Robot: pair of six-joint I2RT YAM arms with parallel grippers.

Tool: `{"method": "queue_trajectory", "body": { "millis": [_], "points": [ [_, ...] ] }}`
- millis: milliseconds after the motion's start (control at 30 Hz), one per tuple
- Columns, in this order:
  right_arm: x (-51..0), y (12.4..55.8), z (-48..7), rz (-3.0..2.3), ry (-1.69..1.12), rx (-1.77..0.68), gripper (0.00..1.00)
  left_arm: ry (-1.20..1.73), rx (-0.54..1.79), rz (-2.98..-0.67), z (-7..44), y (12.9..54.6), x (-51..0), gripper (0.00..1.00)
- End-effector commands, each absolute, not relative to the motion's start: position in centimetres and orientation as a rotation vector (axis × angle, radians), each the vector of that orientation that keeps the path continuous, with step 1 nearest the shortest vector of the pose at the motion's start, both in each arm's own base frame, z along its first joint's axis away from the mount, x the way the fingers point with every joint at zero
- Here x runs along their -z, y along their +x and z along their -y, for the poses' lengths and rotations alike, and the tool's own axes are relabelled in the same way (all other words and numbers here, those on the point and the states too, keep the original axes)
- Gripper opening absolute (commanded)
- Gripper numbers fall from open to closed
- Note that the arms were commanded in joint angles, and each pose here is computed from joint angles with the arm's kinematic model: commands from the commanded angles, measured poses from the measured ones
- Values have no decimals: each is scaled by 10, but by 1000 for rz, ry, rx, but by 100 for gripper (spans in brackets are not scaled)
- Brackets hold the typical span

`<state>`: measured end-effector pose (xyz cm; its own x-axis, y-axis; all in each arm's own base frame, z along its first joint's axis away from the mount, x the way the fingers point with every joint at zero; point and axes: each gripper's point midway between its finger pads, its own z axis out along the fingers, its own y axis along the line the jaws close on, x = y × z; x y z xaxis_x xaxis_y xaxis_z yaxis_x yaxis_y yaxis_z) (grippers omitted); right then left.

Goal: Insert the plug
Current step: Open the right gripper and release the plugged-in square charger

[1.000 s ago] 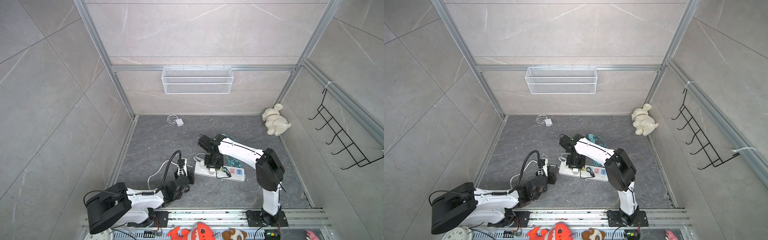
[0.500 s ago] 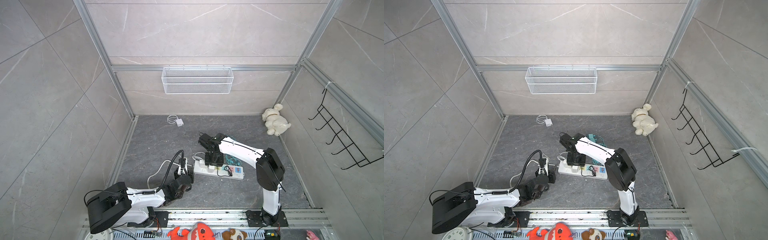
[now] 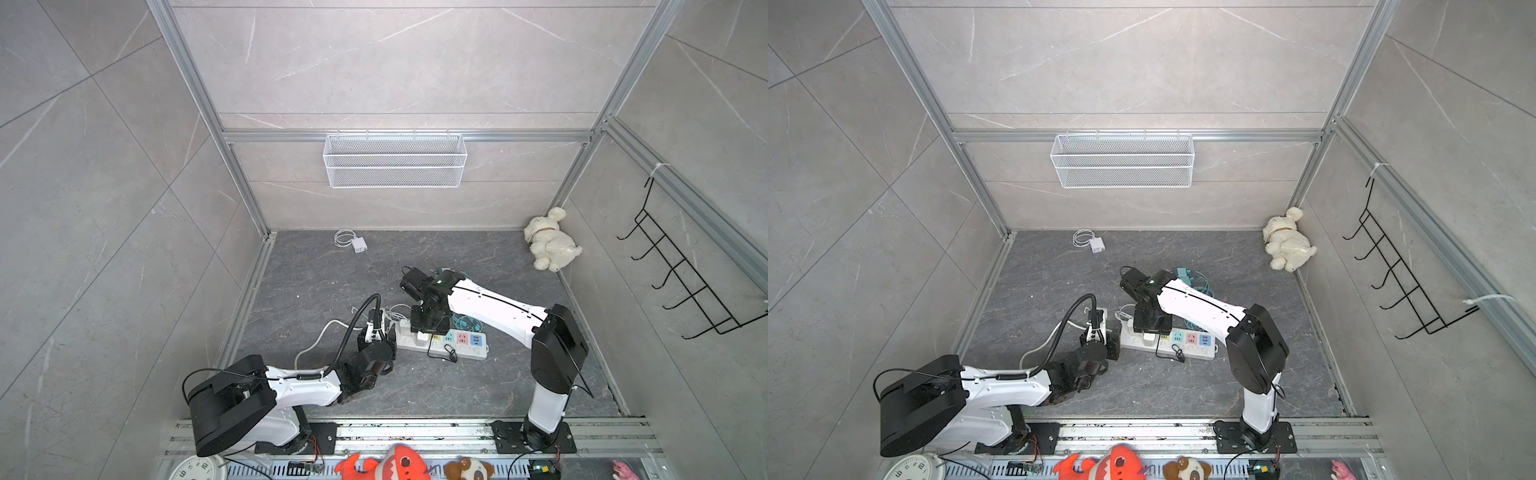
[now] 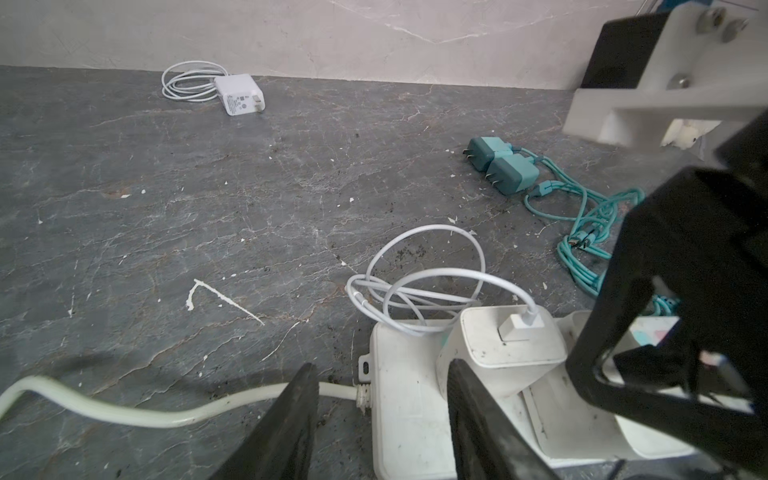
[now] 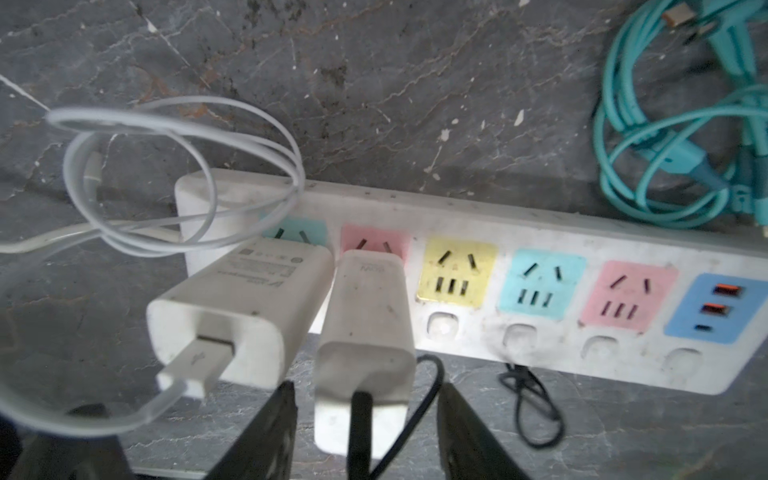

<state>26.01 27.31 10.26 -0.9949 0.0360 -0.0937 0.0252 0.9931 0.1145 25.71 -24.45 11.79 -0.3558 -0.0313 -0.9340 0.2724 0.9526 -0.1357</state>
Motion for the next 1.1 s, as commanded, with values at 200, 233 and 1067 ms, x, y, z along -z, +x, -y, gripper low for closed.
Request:
{"method": "queue_trajectory", "body": {
  "millis": [200, 233, 1067],
  "points": [
    [-120, 250, -266, -2999, 28, -215, 56, 175, 304, -1883, 253, 264, -131, 53],
    [-120, 250, -262, -2996, 25, -197, 56, 177, 302, -1885, 253, 264, -130, 52],
    [-94, 257, -256, -3010, -68, -51, 35, 201, 304, -1882, 267, 270, -134, 51]
  ]
}}
